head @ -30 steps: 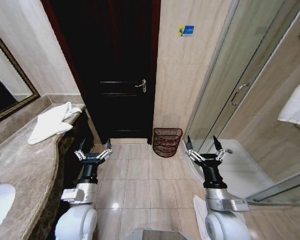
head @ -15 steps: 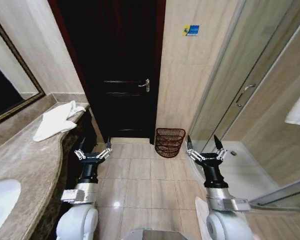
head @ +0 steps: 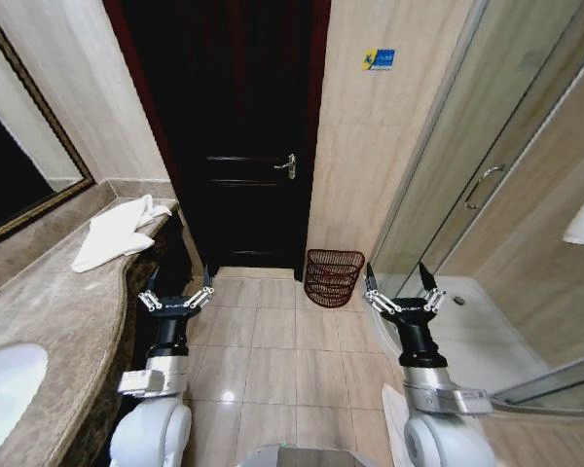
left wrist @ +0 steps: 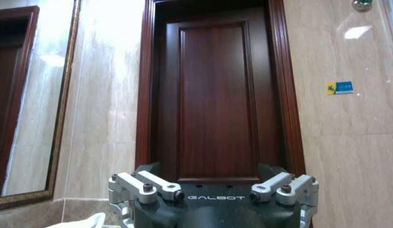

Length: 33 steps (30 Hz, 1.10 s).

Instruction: Discard the used towel into the hamper.

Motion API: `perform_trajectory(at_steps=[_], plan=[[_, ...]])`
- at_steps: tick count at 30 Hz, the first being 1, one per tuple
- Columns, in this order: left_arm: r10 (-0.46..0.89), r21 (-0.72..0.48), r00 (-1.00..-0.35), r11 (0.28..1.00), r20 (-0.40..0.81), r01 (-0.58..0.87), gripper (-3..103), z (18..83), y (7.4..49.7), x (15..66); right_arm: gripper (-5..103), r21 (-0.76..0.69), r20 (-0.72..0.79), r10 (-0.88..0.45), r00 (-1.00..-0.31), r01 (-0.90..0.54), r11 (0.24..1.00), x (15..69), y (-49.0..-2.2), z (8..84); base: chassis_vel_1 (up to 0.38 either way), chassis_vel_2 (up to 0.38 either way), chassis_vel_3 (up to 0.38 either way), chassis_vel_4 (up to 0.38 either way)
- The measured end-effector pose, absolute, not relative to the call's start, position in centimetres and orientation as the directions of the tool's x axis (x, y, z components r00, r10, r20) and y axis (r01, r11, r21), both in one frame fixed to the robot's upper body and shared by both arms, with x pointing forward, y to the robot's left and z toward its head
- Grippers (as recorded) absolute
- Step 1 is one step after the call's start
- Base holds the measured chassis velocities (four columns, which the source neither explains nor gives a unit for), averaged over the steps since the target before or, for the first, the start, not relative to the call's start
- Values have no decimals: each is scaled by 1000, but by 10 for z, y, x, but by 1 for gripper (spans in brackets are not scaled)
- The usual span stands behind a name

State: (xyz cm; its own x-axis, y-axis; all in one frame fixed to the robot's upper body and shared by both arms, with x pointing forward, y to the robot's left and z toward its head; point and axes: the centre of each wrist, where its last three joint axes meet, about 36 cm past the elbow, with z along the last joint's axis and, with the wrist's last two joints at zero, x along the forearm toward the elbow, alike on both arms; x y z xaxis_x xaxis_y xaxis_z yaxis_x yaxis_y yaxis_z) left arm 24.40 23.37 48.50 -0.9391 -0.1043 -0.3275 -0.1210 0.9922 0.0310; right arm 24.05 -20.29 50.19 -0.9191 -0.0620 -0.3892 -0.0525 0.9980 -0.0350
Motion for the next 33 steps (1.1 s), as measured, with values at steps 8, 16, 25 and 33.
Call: perform_trajectory(at_steps=[8,16,25,33], plan=[[-102,28,-939,993,-329,-117,100,486,233,243,100,-35,-394,-59,-917,-49,998,240,-203,502,107,99,-89,-119],[-94,27,-937,994,-336,-109,100,484,231,244,100,-33,-415,-49,-908,-39,999,239,-207,499,187,140,-159,-155],[-73,50,-944,994,-322,-93,100,480,228,241,100,-35,-410,-83,-908,-75,997,242,-209,501,-30,-11,32,6],[-75,47,-947,994,-311,-94,100,475,228,243,100,-40,-402,-88,-911,-79,996,244,-210,497,-84,78,98,-68]])
